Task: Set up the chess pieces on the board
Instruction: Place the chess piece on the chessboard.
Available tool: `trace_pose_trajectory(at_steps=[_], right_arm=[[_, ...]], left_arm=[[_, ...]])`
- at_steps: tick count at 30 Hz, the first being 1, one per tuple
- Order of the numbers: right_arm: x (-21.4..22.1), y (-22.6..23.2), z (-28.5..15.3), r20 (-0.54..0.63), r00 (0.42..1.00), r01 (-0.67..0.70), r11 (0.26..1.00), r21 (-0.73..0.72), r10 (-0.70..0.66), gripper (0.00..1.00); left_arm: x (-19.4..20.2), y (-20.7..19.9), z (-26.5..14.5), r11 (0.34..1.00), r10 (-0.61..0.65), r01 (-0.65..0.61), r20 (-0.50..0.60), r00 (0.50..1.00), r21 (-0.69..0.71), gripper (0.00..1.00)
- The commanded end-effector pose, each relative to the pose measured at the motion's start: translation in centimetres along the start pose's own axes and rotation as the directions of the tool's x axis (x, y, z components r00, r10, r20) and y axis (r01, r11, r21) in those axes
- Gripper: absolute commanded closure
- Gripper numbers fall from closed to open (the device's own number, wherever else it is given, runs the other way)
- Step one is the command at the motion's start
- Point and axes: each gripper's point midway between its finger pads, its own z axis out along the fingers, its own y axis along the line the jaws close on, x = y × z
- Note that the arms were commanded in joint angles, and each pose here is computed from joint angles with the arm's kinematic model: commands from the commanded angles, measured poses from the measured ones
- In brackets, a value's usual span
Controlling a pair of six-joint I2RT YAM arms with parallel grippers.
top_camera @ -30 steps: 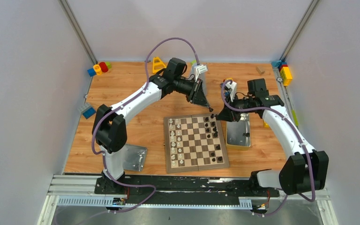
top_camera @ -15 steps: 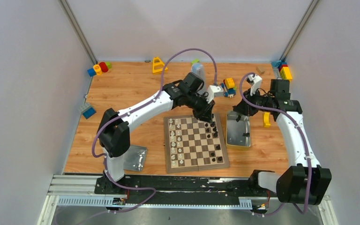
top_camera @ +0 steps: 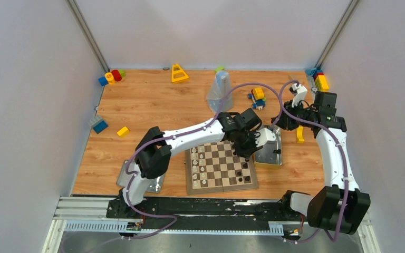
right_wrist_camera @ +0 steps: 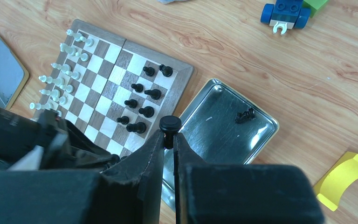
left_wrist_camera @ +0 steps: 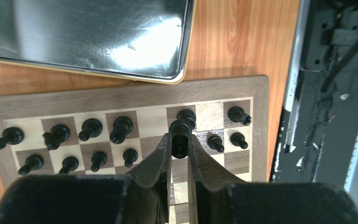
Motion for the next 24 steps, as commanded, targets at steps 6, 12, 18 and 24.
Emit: trace_pose_trajectory(at_steps=[6,12,18,24], right_arm=[[-0.2,0.4,-0.3,0.032,0.999,0.028,1.000,-0.006,-0.028,1.00],[0.1,0.5,-0.2,0.029,0.999,0.024,1.000,-0.016,-0.023,1.00],[0.3,0.7,-0.1,0.021,1.000,0.017,0.999,-0.033,-0.016,1.00],[0.5,0.8,0.0,0.013,1.000,0.011,0.999,-0.044,-0.010,1.00]], left_arm=[[0.8,0.9,2.0,0.994,0.078,-0.085,-0.094,0.993,-0.070,0.97],[0.6,1.1,2.2,0.993,0.084,-0.091,-0.095,0.992,-0.079,0.98],[0.4,1.6,2.2,0.989,0.096,-0.106,-0.093,0.991,-0.103,0.98],[0.5,1.9,2.5,0.987,0.104,-0.115,-0.098,0.990,-0.109,0.97]])
